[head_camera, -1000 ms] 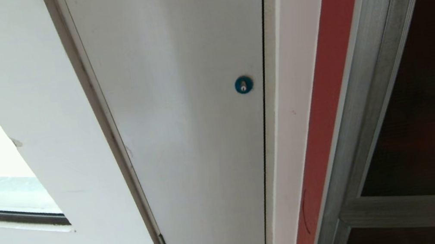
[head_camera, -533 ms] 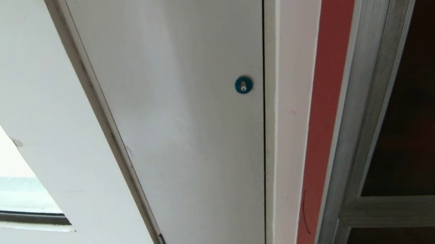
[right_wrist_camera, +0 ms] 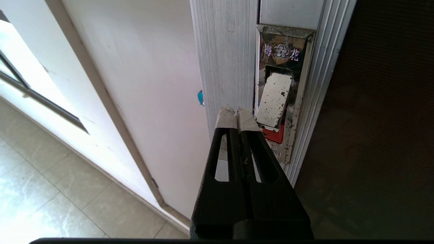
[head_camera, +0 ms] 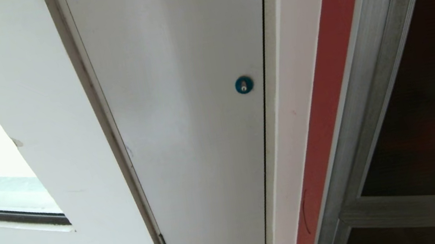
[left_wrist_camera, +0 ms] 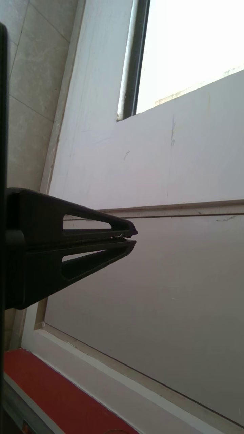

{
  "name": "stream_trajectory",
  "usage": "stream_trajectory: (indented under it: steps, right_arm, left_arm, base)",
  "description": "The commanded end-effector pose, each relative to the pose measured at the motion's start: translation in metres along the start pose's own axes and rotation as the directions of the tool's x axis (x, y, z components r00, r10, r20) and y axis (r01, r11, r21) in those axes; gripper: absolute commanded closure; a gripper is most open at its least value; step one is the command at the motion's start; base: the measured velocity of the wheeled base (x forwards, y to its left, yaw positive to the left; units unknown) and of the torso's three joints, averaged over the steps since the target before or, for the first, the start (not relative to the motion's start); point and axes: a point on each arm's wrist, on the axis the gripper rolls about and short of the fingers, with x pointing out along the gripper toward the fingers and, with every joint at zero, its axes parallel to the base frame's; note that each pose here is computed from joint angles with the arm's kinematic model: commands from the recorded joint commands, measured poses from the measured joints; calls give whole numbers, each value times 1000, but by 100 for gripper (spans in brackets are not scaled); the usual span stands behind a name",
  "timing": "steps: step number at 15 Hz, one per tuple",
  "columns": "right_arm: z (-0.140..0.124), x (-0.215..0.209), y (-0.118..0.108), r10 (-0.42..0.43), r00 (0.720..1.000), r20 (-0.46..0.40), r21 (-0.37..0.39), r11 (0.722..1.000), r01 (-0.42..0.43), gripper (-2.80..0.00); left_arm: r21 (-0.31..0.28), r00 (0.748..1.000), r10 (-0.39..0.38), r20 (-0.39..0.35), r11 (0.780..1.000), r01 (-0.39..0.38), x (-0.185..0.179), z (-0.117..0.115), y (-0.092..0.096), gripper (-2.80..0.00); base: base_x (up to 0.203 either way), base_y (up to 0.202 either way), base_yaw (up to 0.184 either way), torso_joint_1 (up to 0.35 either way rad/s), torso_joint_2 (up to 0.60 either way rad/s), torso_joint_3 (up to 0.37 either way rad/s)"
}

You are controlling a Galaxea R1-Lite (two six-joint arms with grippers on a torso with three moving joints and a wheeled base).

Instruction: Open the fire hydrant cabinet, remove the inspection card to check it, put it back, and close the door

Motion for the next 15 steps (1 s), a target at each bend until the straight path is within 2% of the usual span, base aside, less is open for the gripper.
stream_trajectory:
  steps: [1, 5, 15]
  right_arm:
    - [1, 0, 0, 0, 1000, 2, 1, 1000, 0, 0]
    - [5, -6, 2, 6, 999, 39, -9, 1000, -6, 0]
    - [10, -22, 7, 12, 998, 67, -18, 1000, -10, 0]
  left_arm:
    - [0, 1000, 0, -7, 1000, 0, 1, -2, 0, 0]
    - [0, 1000, 0, -7, 1000, 0, 1, -2, 0, 0]
    - [0, 1000, 0, -7, 1000, 0, 1, -2, 0, 0]
  base:
    - [0, 0, 0, 0, 0, 0]
    - [0, 0, 0, 0, 0, 0]
    - [0, 0, 0, 0, 0, 0]
